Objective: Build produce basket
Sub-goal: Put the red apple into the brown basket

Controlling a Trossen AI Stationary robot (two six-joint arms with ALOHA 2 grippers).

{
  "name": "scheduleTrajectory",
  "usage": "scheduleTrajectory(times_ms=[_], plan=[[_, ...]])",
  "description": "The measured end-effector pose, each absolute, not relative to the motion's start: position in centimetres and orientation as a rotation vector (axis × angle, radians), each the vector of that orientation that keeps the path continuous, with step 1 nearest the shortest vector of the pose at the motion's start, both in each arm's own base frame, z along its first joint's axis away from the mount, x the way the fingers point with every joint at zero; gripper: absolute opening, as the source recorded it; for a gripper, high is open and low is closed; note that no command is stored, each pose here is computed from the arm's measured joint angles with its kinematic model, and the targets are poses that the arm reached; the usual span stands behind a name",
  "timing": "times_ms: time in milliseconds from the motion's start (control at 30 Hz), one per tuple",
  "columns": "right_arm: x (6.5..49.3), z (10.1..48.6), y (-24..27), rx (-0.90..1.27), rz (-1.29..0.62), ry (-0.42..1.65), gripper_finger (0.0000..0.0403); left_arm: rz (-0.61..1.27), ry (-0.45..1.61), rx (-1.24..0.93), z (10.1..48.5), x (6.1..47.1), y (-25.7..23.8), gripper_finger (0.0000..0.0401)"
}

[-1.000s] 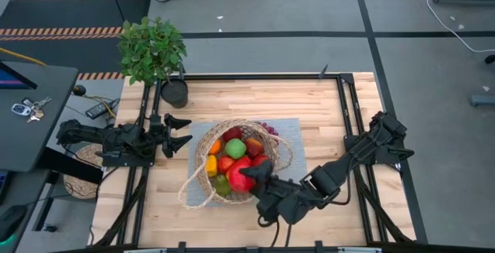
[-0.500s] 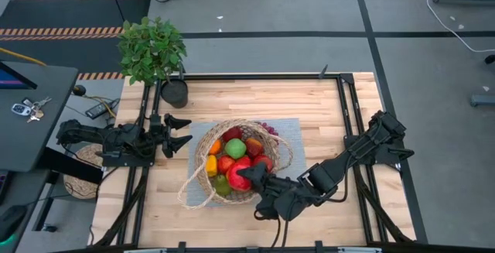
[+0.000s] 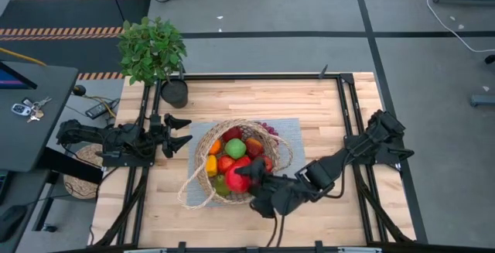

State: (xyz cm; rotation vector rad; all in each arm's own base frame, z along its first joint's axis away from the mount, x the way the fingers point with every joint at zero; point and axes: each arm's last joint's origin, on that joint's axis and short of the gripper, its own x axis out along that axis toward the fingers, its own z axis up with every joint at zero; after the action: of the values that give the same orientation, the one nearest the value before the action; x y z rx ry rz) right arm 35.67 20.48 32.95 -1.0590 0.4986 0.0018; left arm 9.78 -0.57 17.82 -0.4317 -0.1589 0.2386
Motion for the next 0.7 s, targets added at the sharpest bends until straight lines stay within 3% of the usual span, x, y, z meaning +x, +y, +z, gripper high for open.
scheduleTrajectory(times_ms=[333,700], plan=[[37.2,32.8,17.6,-0.249,-0.210,0.468,0.0383,0.239,-0.159,-0.432,17.8,9.8,-0.6,0.0389],[38.2,31.4,15.1,0.096,-0.261,0.514,0.0383,0.238,-0.159,-0.431,17.8,9.8,-0.6,0.0389]])
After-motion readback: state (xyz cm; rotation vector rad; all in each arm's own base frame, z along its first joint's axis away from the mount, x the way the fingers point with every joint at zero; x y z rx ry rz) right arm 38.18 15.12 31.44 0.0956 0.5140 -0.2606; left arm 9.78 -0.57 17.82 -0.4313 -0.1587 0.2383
